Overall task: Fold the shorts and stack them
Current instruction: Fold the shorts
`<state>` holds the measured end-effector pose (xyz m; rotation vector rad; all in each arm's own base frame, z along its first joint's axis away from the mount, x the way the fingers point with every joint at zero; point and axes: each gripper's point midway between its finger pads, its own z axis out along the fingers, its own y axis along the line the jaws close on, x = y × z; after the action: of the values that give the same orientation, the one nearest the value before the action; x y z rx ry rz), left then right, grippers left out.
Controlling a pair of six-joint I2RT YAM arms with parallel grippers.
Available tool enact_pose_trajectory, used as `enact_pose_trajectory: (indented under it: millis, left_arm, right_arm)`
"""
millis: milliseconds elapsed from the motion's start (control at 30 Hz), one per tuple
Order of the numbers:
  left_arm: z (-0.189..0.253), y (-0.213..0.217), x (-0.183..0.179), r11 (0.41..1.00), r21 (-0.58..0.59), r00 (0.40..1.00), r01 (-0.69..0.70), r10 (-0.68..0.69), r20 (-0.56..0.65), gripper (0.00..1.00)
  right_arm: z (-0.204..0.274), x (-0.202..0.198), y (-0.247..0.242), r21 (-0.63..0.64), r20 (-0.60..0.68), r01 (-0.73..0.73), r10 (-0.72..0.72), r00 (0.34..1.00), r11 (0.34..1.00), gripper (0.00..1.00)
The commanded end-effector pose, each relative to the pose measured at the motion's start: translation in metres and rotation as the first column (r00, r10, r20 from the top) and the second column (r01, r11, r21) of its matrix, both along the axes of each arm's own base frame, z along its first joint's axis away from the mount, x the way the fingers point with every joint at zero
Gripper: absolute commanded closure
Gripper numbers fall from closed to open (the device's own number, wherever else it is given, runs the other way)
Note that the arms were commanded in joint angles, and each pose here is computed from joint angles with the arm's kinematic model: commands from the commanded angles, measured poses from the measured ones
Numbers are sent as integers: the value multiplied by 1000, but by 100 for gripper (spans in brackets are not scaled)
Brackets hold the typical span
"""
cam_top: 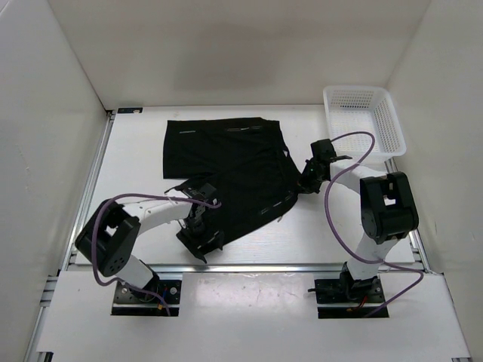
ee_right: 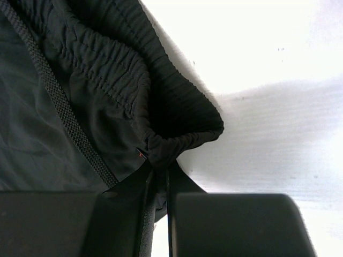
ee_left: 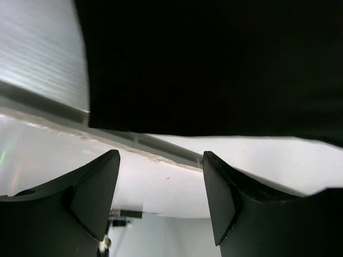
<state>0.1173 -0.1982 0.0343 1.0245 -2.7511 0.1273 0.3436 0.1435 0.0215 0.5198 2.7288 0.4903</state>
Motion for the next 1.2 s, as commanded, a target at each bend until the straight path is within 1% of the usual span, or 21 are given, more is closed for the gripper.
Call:
enact_pose_trajectory:
  millis: [0, 67, 100, 167, 300, 333, 400, 433, 467, 533, 567, 633, 700, 733, 833, 900, 967, 1000, 1067, 1100, 1167]
  left_arm:
    - [-1, 11, -16, 993, 90, 993, -72, 80, -91, 27]
    - [-1, 14, -14, 989, 102, 990, -105, 114, -81, 27]
    - [1, 16, -9, 985, 110, 989, -136, 142, -46, 27]
    - [0, 23, -4, 975, 126, 983, -181, 185, -20, 27]
    - [-6, 28, -7, 966, 130, 974, -222, 227, -18, 28]
    - [-6, 29, -1, 966, 127, 974, -225, 225, 17, 29]
    - [-5, 31, 4, 958, 119, 965, -263, 259, 45, 29]
    - [-2, 33, 9, 952, 106, 956, -287, 279, 88, 29]
    - [1, 33, 11, 948, 98, 950, -304, 294, 106, 29]
    - [3, 36, 13, 938, 80, 935, -338, 325, 139, 27]
    - [2, 35, 16, 934, 77, 930, -348, 334, 151, 24]
    - [1, 37, 18, 933, 75, 927, -351, 334, 170, 22]
    - [-7, 36, 23, 932, 91, 927, -351, 332, 173, 22]
    - [-11, 37, 22, 942, 100, 939, -321, 301, 168, 22]
    - [-21, 34, 20, 950, 143, 958, -277, 263, 112, 29]
    - [-29, 31, 16, 958, 163, 971, -238, 231, 61, 40]
    - [-32, 29, 14, 960, 170, 975, -223, 220, 40, 51]
    - [-34, 32, 15, 958, 178, 975, -223, 221, 32, 69]
    - [-29, 34, 19, 956, 188, 974, -225, 223, 34, 85]
    - [-23, 42, 19, 951, 211, 974, -224, 221, 41, 90]
    - [-8, 45, 30, 949, 216, 973, -229, 216, 83, 90]
  right_arm:
    - [10, -9, 1, 3, 17, -29, 29, 999, 1000, 91]
    - [13, -8, 1, 2, 28, -37, 37, 999, 999, 91]
    - [10, -11, 0, 0, 19, -37, 37, 999, 999, 91]
    - [10, -11, 0, 0, 19, -37, 37, 999, 999, 91]
    - [10, -12, 2, 8, 17, -41, 41, 999, 999, 91]
    - [10, -12, 2, 8, 17, -41, 41, 999, 999, 91]
    - [10, -12, 1, 4, 20, -49, 49, 999, 999, 91]
    - [10, -12, 1, 4, 20, -49, 49, 999, 999, 91]
    - [8, -15, 1, 2, 11, -49, 49, 999, 999, 91]
    - [11, -15, 2, 12, 18, -53, 53, 998, 999, 91]
    - [11, -15, 2, 12, 18, -53, 53, 998, 999, 91]
    - [8, -18, 1, 10, 9, -53, 53, 999, 999, 91]
    - [9, -18, 3, 18, 8, -57, 57, 998, 998, 91]
    - [9, -18, 3, 19, 8, -57, 57, 998, 998, 91]
    - [6, -22, 2, 17, -1, -57, 57, 998, 998, 91]
    - [6, -22, 2, 17, -1, -57, 57, 998, 998, 91]
    - [10, -21, 2, 19, 9, -57, 57, 998, 998, 91]
    - [10, -21, 2, 19, 9, -57, 57, 998, 998, 91]
    - [13, -20, 2, 21, 18, -57, 57, 998, 998, 91]
    - [13, -20, 2, 21, 18, -57, 57, 998, 998, 91]
    - [15, -21, 1, 13, 21, -53, 53, 998, 998, 91]
